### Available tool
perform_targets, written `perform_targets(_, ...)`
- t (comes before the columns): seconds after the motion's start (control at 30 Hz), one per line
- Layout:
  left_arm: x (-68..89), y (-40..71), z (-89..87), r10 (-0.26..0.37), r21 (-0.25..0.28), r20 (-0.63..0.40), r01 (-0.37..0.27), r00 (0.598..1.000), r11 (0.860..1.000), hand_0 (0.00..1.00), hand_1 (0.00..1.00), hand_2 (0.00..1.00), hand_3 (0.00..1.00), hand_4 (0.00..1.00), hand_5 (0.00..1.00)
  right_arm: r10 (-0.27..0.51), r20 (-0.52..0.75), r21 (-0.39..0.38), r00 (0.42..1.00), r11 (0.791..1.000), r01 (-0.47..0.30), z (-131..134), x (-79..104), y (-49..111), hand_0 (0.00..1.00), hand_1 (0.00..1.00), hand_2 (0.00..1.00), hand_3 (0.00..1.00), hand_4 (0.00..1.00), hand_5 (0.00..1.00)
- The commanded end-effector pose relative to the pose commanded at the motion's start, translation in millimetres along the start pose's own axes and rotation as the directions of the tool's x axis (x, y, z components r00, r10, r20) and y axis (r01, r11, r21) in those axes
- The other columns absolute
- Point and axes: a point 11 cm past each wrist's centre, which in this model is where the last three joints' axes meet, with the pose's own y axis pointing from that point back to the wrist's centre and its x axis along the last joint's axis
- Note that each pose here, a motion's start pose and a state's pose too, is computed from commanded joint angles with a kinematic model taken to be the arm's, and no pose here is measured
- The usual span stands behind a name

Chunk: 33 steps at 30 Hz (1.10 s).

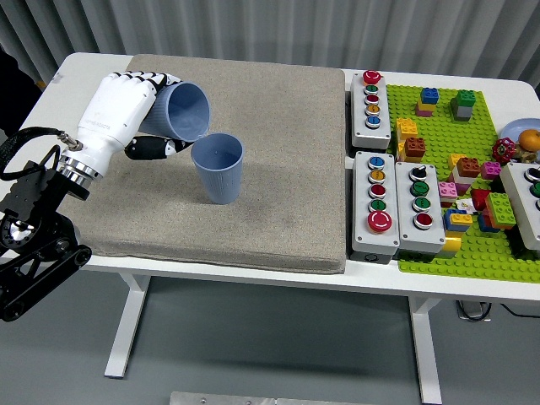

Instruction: Pick cup pour cup place

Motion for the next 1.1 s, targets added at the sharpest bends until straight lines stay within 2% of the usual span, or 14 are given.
perform_targets(0.13, 1.3, -0.9, 4.3, 0.002, -0.023, 0.040, -0.001, 0.999, 1.000, 0.467, 0.499, 0.645, 0.579, 0.768, 0.173, -0.001, 0.001, 0.001, 1.000, 1.000, 0.001, -0.6, -0.4, 0.2, 0.701, 0.625, 0.560, 0.566, 0.002, 0.020)
perform_targets(0.67, 8.2, -7.5, 2.2, 0.018, -0.035, 0.137, -0.013, 0.990, 0.999, 0.467, 0.497, 0.643, 0.579, 0.769, 0.180, 0.001, 0.005, 0.004, 1.000, 1.000, -0.001, -1.7, -0.1, 0.3, 0.701, 0.625, 0.560, 0.565, 0.002, 0.016)
perform_targets(1.1, 10.0, -8.4, -0.3, 0.014, -0.045, 0.198, -0.005, 0.980, 0.999, 0.467, 0.497, 0.636, 0.579, 0.776, 0.195, 0.003, 0.004, 0.003, 1.000, 1.000, -0.003, -1.1, 0.7, 0.1, 0.700, 0.625, 0.561, 0.565, 0.002, 0.013)
